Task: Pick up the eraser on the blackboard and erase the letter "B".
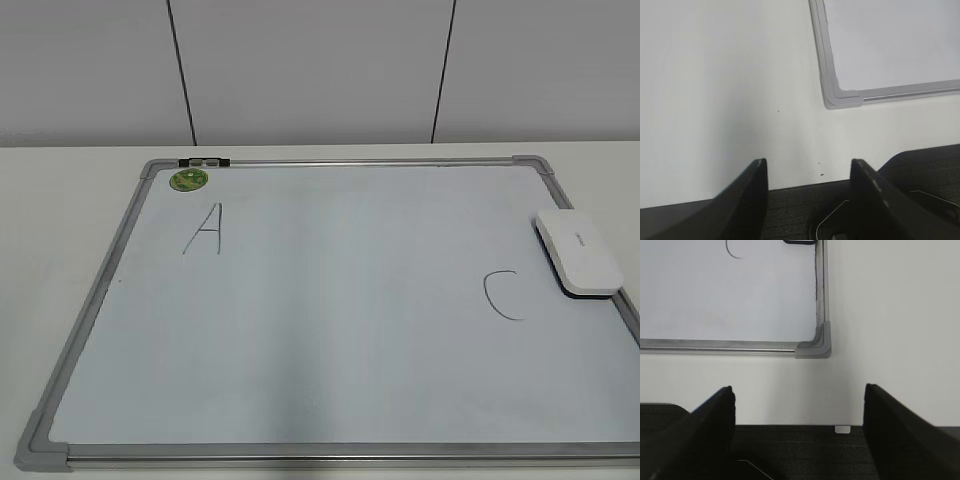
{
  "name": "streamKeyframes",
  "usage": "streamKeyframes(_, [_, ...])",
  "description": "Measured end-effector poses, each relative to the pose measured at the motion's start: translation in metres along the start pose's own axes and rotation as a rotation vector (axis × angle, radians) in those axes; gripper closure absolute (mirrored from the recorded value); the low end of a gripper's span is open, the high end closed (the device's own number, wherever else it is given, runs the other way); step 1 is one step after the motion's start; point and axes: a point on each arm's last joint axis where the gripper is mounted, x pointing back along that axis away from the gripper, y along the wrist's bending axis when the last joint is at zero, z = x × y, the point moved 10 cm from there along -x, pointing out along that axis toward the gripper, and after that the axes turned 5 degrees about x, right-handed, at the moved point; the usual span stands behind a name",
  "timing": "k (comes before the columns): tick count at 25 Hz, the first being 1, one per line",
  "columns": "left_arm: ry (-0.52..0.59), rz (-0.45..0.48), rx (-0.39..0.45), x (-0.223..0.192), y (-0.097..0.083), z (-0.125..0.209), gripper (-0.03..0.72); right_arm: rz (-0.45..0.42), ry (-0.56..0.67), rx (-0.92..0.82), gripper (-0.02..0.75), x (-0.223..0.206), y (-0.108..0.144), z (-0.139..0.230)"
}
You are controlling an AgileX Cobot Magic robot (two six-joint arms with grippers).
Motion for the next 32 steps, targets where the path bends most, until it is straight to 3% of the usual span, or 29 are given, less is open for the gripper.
streamKeyframes(13, [0.047, -0.045, -0.026, 0.000, 0.009, 0.009, 0.300, 0.002, -0.019, -0.004, 0.150, -0.005, 0.000, -0.002])
streamKeyframes(22, [-0.051, -0.028, -0.031, -0.007, 0.006, -0.008, 0.300, 0.003, -0.023, -0.004, 0.150, -0.005, 0.000, -0.003])
streamKeyframes(32, [-0.064, -0.019, -0.027, -0.009, 0.005, -0.009, 0.300, 0.004, -0.023, -0.003, 0.150, -0.005, 0.000, -0.003])
